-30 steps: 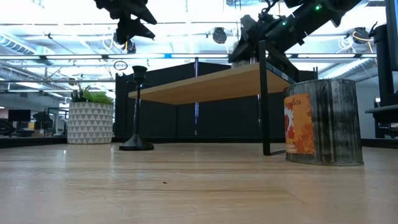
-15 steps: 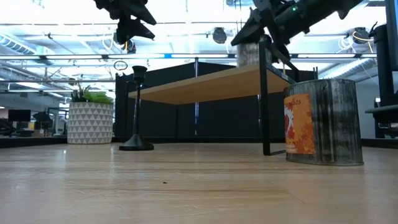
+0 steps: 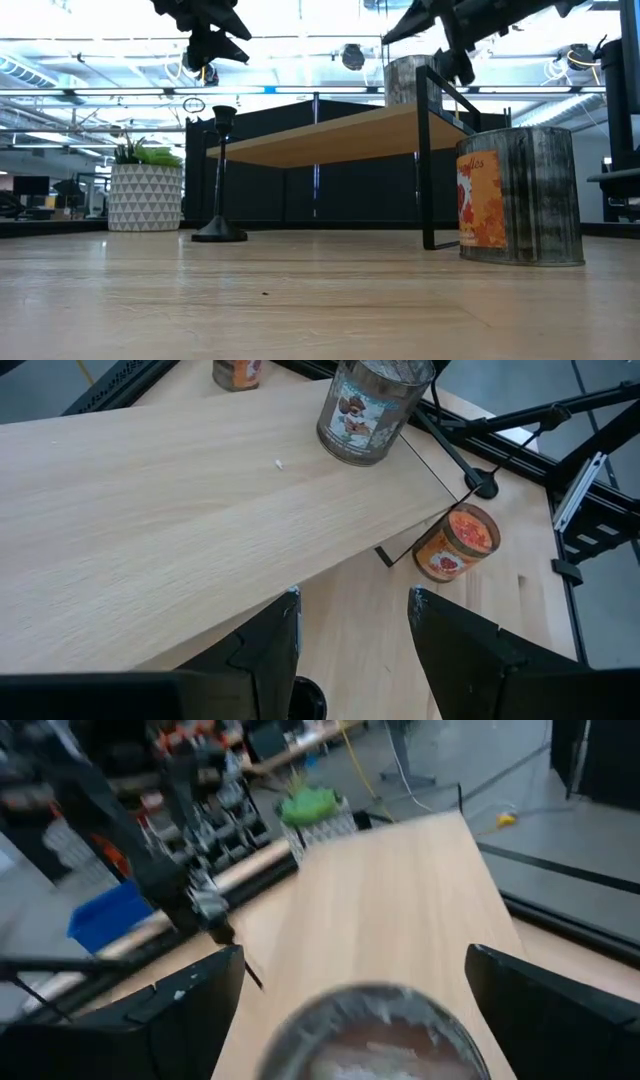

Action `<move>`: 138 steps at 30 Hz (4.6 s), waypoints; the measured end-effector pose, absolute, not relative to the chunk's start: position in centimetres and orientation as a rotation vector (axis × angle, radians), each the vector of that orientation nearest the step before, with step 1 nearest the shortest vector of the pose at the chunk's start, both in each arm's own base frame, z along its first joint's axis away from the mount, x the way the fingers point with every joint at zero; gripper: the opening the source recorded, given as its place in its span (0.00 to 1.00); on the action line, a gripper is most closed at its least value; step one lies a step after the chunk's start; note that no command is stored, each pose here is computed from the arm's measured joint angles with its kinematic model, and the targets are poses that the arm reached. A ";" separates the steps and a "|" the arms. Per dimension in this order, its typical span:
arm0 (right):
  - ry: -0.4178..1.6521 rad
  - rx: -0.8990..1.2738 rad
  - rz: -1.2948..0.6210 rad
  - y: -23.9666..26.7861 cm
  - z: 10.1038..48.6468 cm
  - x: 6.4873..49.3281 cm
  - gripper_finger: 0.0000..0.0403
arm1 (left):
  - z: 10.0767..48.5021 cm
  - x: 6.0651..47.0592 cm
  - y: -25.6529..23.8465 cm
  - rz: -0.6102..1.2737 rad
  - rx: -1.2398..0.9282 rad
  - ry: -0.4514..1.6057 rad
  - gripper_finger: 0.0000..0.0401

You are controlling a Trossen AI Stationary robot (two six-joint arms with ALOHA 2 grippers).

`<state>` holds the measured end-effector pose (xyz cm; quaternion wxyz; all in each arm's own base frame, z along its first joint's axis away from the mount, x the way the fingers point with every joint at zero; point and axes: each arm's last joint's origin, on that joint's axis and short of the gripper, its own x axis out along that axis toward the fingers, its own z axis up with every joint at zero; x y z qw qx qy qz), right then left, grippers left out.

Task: Pick & Place candle stick holders
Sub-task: Put the top orange scented candle on the shelf

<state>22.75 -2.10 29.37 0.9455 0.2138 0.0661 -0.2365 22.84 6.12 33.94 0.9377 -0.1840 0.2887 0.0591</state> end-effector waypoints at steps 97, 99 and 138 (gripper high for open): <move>0.812 1.192 -1.583 -21.3 22.4 12.9 0.72 | 34.4 23.5 5.1 0.211 -0.417 0.525 0.48; 0.833 1.181 -1.606 -21.5 21.9 13.0 0.67 | 34.4 23.5 5.1 0.207 -0.411 0.527 0.48; 0.897 1.138 -1.542 -20.8 22.4 12.7 0.00 | 34.4 23.8 3.4 0.116 -0.314 0.548 0.48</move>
